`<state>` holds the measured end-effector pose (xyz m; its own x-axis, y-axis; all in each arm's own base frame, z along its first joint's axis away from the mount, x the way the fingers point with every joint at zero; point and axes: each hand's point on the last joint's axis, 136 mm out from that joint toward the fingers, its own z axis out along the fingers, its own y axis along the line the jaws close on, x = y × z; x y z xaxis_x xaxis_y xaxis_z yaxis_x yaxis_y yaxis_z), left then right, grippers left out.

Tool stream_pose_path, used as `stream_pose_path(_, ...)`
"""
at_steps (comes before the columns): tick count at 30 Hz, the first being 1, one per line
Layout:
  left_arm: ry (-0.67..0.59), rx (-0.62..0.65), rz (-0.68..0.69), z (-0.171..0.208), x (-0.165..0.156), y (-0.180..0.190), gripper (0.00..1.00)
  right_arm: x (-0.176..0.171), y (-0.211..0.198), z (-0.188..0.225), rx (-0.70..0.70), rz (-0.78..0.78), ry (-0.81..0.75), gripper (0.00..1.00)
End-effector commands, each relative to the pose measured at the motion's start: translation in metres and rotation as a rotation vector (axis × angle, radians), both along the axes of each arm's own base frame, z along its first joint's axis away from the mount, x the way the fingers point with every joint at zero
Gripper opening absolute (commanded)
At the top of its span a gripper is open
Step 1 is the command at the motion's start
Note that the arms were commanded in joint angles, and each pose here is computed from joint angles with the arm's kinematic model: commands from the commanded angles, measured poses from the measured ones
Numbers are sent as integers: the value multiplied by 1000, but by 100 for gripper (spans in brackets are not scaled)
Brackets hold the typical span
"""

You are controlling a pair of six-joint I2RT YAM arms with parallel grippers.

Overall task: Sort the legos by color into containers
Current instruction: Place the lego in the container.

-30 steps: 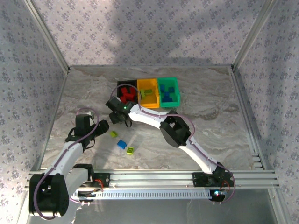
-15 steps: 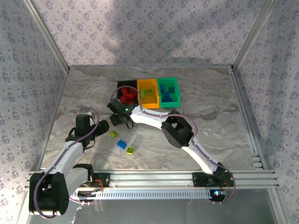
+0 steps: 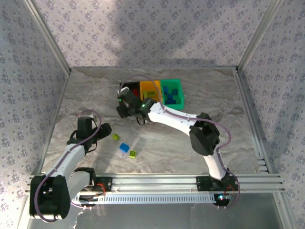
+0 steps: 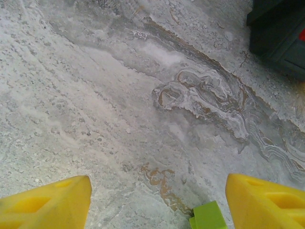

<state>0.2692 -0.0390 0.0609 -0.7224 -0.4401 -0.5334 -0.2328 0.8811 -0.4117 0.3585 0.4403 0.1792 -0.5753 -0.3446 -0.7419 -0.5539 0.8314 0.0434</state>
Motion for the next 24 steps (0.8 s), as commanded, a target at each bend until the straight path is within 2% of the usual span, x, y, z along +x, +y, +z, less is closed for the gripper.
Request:
stream_pose_path(1,-18,-14,-6,3,4,-2,74,26,-34,18,-26,-70,-56,51)
stream_pose_path(6,-18,-19,-10,4,3,-3,74,63,-76,12,-11,-163,-19,52)
stream_pose_path(11,-16,-20,-13,3,3,-3,74,96,-110,-12,-9,-246,51,52)
stream_pose_path(18,-11,-27,-21,2,5,-5,74,120,-128,-42,-12,-283,123,56)
stream_pose_path(22,-2,-29,-27,0,5,-6,74,120,-124,-44,-17,-274,138,72)
stream_pose_path(24,-1,-30,-29,0,6,-7,74,119,-123,-42,-16,-271,134,78)
